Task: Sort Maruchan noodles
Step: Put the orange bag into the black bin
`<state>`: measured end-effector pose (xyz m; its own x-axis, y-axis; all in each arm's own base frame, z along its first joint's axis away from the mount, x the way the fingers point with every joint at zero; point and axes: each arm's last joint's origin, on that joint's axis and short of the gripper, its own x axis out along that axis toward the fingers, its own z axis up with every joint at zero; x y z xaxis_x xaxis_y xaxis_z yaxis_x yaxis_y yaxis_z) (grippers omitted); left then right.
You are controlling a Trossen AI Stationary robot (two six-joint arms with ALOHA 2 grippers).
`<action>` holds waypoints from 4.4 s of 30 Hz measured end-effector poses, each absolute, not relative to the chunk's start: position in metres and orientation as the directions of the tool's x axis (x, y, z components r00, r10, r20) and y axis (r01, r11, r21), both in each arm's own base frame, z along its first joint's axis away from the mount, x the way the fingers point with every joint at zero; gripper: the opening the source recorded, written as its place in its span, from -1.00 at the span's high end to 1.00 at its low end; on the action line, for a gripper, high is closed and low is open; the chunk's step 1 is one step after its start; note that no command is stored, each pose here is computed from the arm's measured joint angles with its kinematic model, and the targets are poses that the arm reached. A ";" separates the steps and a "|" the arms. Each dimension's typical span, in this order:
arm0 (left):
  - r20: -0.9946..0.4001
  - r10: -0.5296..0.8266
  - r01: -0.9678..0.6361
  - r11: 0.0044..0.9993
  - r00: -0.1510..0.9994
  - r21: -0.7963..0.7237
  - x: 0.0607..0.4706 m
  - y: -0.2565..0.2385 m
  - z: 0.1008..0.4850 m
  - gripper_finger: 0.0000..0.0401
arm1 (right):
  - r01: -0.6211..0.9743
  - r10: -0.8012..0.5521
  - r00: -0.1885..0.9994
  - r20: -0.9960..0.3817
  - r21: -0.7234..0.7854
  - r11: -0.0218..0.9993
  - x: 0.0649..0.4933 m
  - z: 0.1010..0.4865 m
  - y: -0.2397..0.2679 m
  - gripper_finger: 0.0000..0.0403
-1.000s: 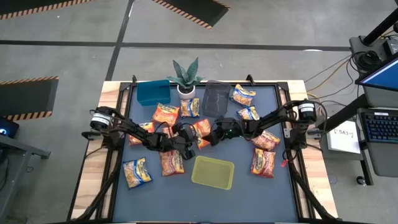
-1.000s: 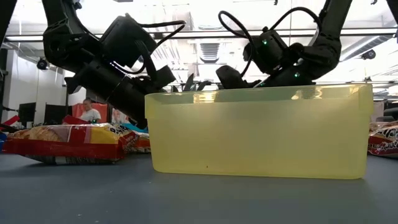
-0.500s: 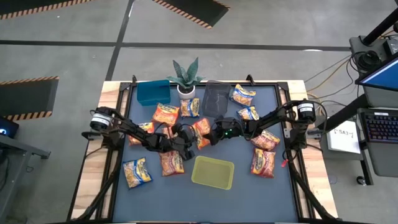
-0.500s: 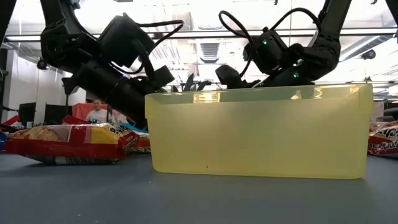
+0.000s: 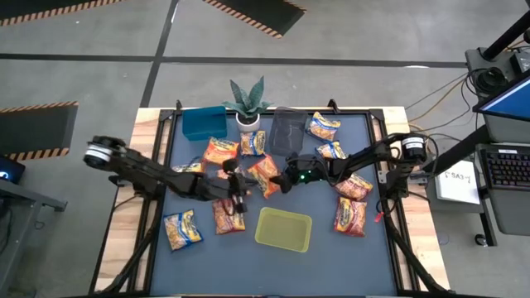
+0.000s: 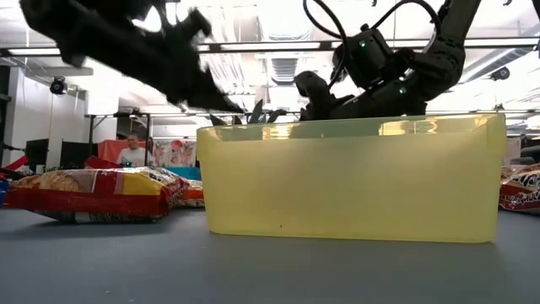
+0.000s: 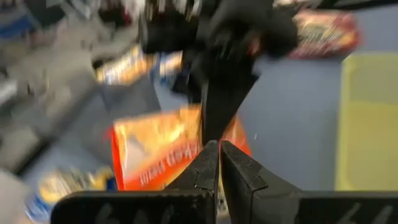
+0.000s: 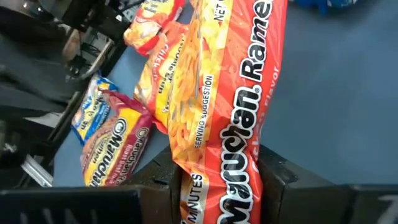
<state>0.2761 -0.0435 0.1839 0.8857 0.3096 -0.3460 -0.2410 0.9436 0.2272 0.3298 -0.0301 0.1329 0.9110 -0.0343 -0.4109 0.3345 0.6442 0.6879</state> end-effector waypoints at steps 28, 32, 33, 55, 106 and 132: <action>0.221 0.280 -0.320 0.932 0.934 0.170 0.182 -0.026 0.237 1.00 | 0.382 -0.200 0.903 -0.380 0.495 0.781 0.268 0.265 -0.034 0.46; 0.253 0.322 -0.367 0.918 0.912 0.153 0.184 -0.026 0.252 1.00 | 0.512 -0.285 0.811 -0.511 0.384 0.769 0.261 0.289 -0.049 0.46; 0.258 0.324 -0.368 0.918 0.910 0.146 0.185 -0.026 0.256 1.00 | 0.543 -0.306 0.780 -0.545 0.347 0.765 0.258 0.295 -0.053 0.46; 0.104 0.298 -0.314 0.926 0.949 0.209 0.199 -0.033 0.278 1.00 | 0.278 -0.517 0.396 -0.759 -0.437 0.855 0.309 0.279 -0.163 0.46; 0.056 0.298 -0.303 0.934 0.953 0.192 0.199 -0.033 0.269 1.00 | 0.246 -0.474 0.347 -0.809 -0.409 0.879 0.343 0.228 -0.209 0.31; 0.017 0.298 -0.294 0.932 0.955 0.210 0.199 -0.033 0.265 1.00 | 0.382 -0.382 0.480 -0.790 -0.204 0.901 0.319 0.287 -0.173 -0.13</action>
<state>0.1991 -0.0327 0.2651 0.9545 0.2976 0.0170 -0.2944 0.9324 0.2095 0.3187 -0.1727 0.2874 0.4798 -0.3819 -0.7899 0.3822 0.9014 -0.2036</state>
